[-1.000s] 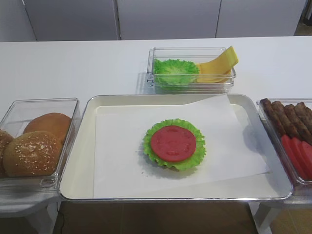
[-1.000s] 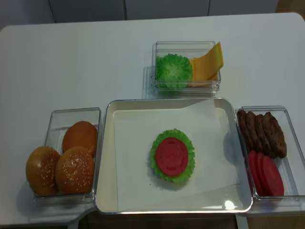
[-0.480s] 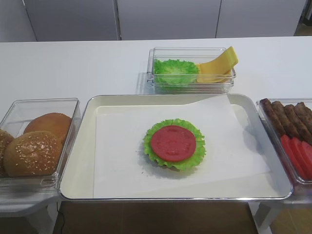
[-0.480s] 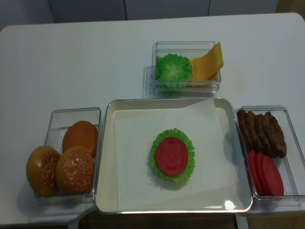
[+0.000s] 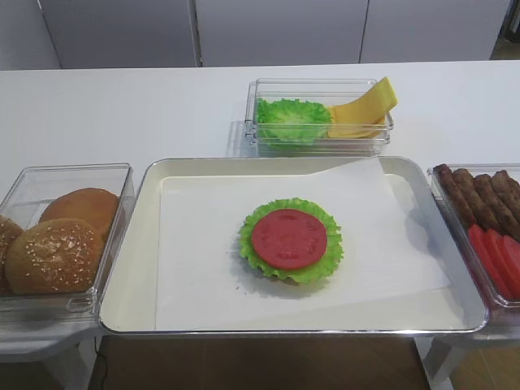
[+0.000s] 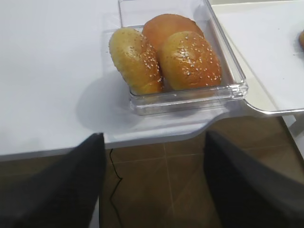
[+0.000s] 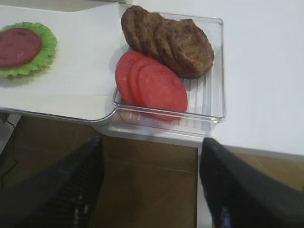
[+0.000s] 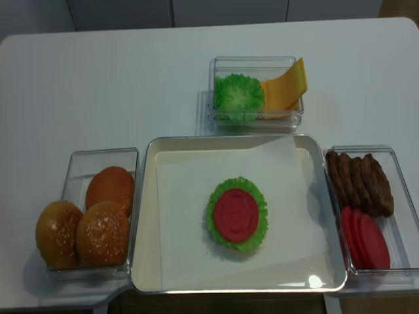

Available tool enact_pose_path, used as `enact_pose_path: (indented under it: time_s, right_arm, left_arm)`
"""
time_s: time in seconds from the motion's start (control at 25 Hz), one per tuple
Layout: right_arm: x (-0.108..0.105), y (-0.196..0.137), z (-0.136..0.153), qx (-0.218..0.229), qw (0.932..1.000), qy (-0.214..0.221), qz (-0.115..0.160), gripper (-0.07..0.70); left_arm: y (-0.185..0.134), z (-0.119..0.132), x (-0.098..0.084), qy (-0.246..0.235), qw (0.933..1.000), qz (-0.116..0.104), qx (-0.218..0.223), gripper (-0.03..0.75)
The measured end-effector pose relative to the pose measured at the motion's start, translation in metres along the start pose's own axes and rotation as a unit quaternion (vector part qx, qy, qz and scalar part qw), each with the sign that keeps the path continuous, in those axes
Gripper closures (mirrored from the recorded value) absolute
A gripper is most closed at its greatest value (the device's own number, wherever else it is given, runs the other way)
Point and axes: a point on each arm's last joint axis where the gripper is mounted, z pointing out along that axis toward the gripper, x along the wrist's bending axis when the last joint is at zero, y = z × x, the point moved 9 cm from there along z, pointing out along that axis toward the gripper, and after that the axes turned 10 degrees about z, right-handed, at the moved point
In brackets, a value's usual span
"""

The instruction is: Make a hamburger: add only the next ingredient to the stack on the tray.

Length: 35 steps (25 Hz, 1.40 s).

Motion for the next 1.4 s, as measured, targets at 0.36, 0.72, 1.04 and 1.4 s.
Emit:
enact_pose_path:
  time_s: [0.36, 0.72, 1.04, 1.4]
  right_arm:
    - [0.0025, -0.0010, 0.0070, -0.004, 0.9998, 0.009, -0.016, 0.151]
    - [0.0021, -0.0005, 0.0071, -0.006, 0.9999, 0.005, -0.013, 0.151]
    - [-0.0044, 0.0007, 0.0079, -0.013, 0.9992, -0.035, 0.011, 0.151]
    - [-0.0044, 0.0007, 0.0079, -0.013, 0.9992, -0.035, 0.016, 0.151]
  left_arm:
    - [0.0000, 0.0000, 0.0000, 0.000, 1.0000, 0.000, 0.000, 0.238]
    - [0.0000, 0.0000, 0.0000, 0.000, 1.0000, 0.000, 0.000, 0.238]
    - [0.0000, 0.0000, 0.0000, 0.000, 1.0000, 0.000, 0.000, 0.238]
    - [0.0000, 0.0000, 0.0000, 0.000, 1.0000, 0.000, 0.000, 0.238]
